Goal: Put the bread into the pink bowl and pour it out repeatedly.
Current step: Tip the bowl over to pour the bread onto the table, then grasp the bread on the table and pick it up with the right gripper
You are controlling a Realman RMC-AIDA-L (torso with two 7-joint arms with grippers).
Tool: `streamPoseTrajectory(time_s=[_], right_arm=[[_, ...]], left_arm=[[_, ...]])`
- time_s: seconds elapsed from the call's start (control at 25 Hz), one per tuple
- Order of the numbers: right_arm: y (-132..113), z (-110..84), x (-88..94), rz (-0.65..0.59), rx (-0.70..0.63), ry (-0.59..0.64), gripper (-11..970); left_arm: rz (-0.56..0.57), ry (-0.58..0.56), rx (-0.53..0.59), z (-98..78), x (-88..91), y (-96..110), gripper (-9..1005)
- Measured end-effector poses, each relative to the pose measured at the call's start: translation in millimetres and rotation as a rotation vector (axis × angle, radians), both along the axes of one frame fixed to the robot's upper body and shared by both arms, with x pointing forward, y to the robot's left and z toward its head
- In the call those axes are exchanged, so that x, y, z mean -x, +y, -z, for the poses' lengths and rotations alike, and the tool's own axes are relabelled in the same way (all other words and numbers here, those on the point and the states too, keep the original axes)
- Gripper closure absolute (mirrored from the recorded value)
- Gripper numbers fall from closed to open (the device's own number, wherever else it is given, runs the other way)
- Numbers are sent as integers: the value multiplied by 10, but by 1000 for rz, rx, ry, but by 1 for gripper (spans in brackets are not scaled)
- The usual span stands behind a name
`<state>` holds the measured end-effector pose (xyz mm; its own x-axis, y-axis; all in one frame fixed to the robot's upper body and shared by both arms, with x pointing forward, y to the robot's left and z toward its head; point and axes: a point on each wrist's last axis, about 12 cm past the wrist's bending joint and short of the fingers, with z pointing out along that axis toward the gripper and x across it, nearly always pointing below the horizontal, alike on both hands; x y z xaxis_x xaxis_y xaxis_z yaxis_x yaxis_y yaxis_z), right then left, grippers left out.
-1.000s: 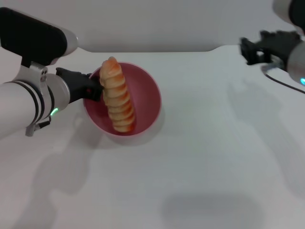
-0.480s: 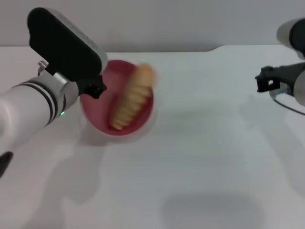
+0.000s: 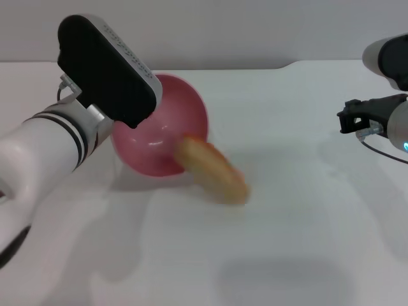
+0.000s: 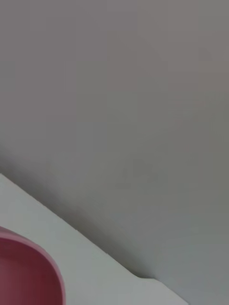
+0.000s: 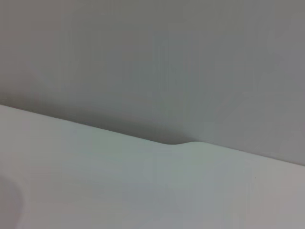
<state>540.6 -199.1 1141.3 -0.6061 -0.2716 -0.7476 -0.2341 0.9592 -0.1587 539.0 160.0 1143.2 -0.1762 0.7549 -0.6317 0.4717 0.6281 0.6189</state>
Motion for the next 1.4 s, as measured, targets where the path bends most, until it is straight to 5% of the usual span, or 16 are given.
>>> streamPoseTrajectory(time_s=[0.24,0.56,0.96,1.4], right_arm=[[11,-2,-8,-4,2,-1,960],[33,13,-17,-11,-3,8,960],[359,-8,96,-172,-45,57,960],[687,-19,209,-298,-9,130,961]], left_arm=[[17,-42,-49,-6,43,-63,948],[-41,-50,31,-85,23,-26,947],[-319,244,525,-243,-197,371,948],[-358,380,640,-212,-179,509,947]])
